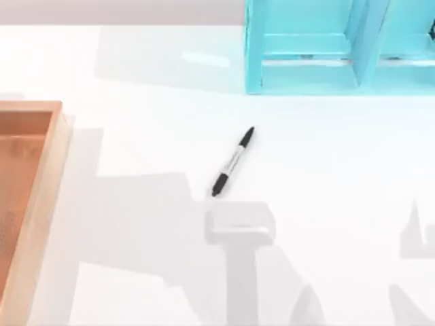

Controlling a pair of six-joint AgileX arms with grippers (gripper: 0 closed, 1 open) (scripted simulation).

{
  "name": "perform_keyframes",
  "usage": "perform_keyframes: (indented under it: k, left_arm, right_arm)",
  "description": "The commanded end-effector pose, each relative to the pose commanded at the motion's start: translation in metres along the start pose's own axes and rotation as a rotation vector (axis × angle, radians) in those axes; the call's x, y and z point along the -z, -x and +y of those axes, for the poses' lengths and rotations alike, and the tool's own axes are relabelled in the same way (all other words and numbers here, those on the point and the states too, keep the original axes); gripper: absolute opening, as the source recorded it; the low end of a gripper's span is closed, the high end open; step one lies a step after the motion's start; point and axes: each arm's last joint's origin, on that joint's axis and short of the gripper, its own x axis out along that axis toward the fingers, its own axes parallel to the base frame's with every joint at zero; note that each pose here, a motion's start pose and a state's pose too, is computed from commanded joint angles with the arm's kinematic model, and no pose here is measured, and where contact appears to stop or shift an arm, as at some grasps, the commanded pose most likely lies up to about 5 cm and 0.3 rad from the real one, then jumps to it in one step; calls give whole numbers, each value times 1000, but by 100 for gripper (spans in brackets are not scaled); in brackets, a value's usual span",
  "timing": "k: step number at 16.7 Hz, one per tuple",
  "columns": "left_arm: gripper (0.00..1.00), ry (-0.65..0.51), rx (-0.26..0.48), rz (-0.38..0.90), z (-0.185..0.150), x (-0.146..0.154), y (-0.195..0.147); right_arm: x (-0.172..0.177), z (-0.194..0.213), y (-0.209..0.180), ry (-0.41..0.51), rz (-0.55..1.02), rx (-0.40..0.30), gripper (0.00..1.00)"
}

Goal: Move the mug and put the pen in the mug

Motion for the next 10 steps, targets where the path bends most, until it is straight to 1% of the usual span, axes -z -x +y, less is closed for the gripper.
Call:
perform_keyframes:
  k: [5,7,10]
  left_arm:
    - [100,-2,0,1,-1,0,-5]
    - [100,0,2,7,0,-2,-21]
    - [100,0,-2,-9,1,-5,-57]
  right_arm:
    - [0,0,0,0,0,0,100]
    - [0,0,0,0,0,0,100]
    - [0,0,0,0,0,0,100]
